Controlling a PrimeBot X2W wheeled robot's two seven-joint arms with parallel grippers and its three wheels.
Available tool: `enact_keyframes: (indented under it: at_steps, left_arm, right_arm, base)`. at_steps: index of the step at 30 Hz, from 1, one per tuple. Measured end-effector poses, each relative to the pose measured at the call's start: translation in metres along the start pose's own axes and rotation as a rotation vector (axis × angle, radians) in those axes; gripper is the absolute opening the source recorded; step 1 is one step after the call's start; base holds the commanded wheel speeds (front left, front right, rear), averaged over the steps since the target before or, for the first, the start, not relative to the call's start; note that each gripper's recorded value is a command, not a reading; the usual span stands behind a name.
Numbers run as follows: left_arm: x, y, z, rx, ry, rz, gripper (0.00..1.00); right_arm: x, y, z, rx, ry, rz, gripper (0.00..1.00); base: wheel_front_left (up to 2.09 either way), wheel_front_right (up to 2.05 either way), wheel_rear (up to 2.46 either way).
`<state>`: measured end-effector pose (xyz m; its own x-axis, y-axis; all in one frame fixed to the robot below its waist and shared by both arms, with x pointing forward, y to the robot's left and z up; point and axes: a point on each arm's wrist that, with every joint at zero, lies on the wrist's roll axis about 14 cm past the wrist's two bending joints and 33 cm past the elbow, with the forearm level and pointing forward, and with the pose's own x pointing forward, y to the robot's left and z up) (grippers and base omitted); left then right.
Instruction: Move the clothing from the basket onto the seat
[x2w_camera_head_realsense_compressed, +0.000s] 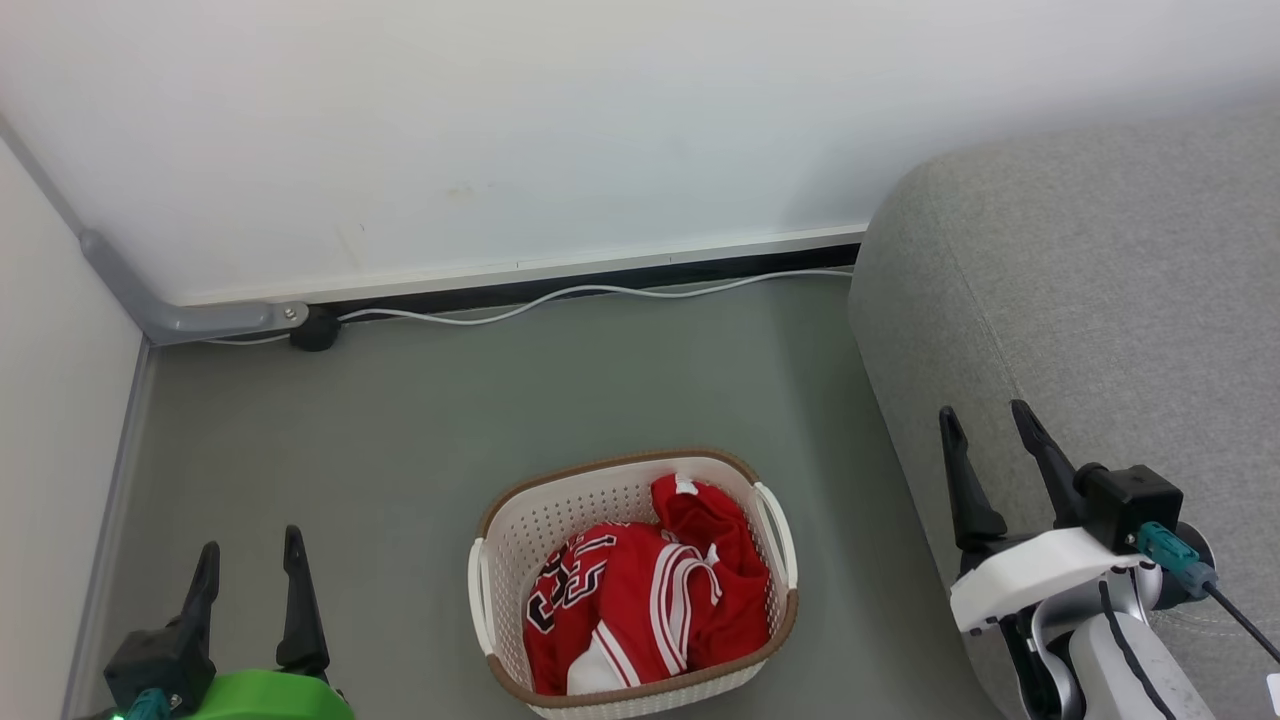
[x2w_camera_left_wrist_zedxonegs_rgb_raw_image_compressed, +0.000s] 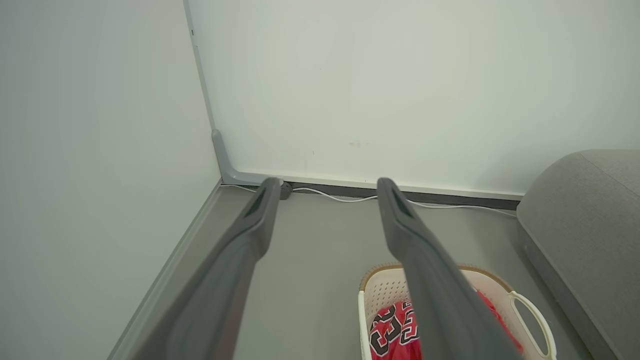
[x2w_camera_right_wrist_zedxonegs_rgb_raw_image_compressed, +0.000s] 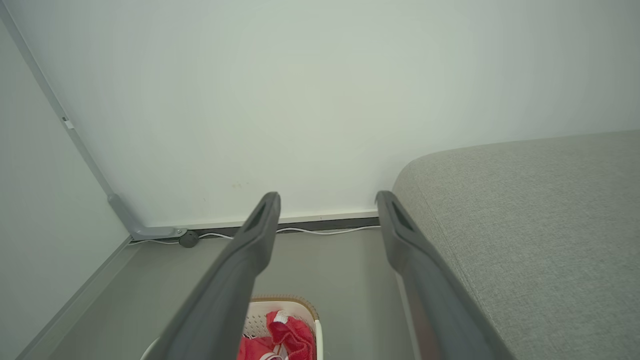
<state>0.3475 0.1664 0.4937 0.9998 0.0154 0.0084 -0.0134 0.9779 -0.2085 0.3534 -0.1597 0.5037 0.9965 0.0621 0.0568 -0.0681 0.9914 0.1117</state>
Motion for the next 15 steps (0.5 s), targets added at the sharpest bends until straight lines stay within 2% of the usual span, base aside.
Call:
enact_keyframes:
  at_steps: [15]
  left_arm:
    - [-0.0039, 0.0040, -0.0029, 0.001, 0.009, 0.012, 1.00]
  right_arm:
    - [0.0006, 0.0018, -0.0024, 0.001, 0.007, 0.006, 1.00]
  base:
    - [0.00, 0.00, 0.00]
